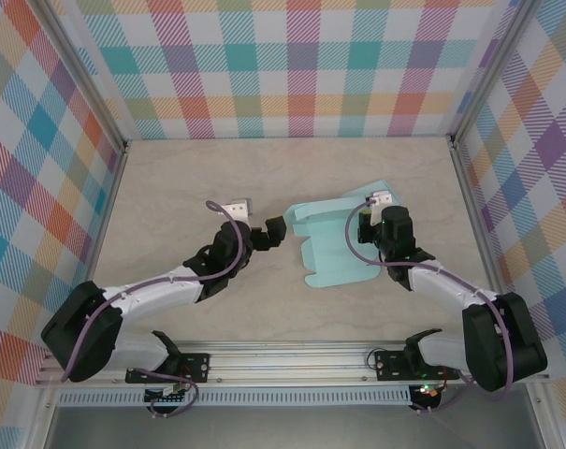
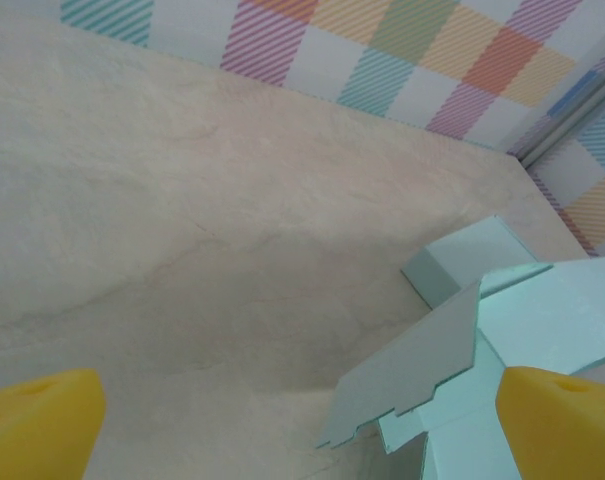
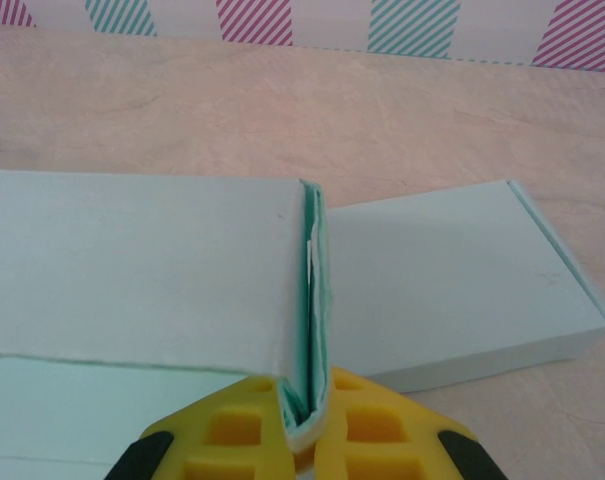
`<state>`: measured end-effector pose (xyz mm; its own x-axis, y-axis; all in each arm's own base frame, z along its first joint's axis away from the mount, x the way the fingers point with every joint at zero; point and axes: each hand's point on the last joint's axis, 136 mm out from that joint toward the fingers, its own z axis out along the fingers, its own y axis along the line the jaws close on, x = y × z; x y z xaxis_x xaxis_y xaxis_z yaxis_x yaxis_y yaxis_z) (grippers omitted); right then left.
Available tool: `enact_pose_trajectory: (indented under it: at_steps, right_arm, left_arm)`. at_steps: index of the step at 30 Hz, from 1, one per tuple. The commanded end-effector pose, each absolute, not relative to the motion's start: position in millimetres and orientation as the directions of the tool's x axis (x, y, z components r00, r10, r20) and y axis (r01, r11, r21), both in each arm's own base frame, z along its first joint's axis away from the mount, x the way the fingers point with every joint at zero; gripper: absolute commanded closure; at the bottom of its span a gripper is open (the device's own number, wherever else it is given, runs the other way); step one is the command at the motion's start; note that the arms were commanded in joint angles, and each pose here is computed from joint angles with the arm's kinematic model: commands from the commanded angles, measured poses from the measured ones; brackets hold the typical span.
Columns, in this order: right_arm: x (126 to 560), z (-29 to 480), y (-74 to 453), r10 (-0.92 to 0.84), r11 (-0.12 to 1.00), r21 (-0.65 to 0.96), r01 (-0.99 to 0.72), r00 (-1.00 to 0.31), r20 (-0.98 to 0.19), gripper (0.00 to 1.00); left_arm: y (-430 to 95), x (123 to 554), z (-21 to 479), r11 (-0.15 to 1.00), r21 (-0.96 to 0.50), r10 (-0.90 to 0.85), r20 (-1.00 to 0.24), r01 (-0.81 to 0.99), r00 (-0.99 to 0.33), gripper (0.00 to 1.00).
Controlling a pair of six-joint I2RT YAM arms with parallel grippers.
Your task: Fold the paper box
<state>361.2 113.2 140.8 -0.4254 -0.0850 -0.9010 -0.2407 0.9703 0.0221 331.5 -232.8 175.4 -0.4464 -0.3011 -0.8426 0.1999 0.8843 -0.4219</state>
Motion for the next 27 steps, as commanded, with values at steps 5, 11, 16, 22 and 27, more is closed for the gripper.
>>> enact_pose_trajectory:
  at_steps: [5, 11, 16, 22, 27]
  right_arm:
    - [364.9, 154.2, 111.6, -0.056, 0.971, 0.038, -0.235, -0.381, -0.923, 1.0]
    - [363.4, 154.7, 112.7, -0.058, 0.969, 0.039, -0.245, -0.376, -0.925, 1.0]
    - [362.2, 155.5, 112.4, -0.055, 0.968, 0.04, -0.246, -0.37, -0.928, 1.0]
    - [360.8, 155.6, 113.8, -0.058, 0.966, 0.04, -0.256, -0.366, -0.929, 1.0]
    - [360.9, 156.6, 113.9, -0.057, 0.965, 0.042, -0.258, -0.363, -0.93, 1.0]
  left_arm:
    - [-259.7, 337.1, 186.0, 0.807, -0.51, -0.361, -0.825, 0.298, -0.434, 0.0]
    - [-277.4, 349.2, 187.0, 0.806, -0.504, -0.347, -0.827, 0.31, -0.442, 0.0]
    - [-279.2, 362.6, 181.7, 0.834, -0.48, -0.343, -0.836, 0.271, -0.428, 0.0]
    - [-292.5, 372.1, 163.8, 0.847, -0.462, -0.313, -0.834, 0.263, -0.454, 0.0]
    - [-313.2, 375.0, 157.7, 0.84, -0.449, -0.28, -0.839, 0.304, -0.466, 0.0]
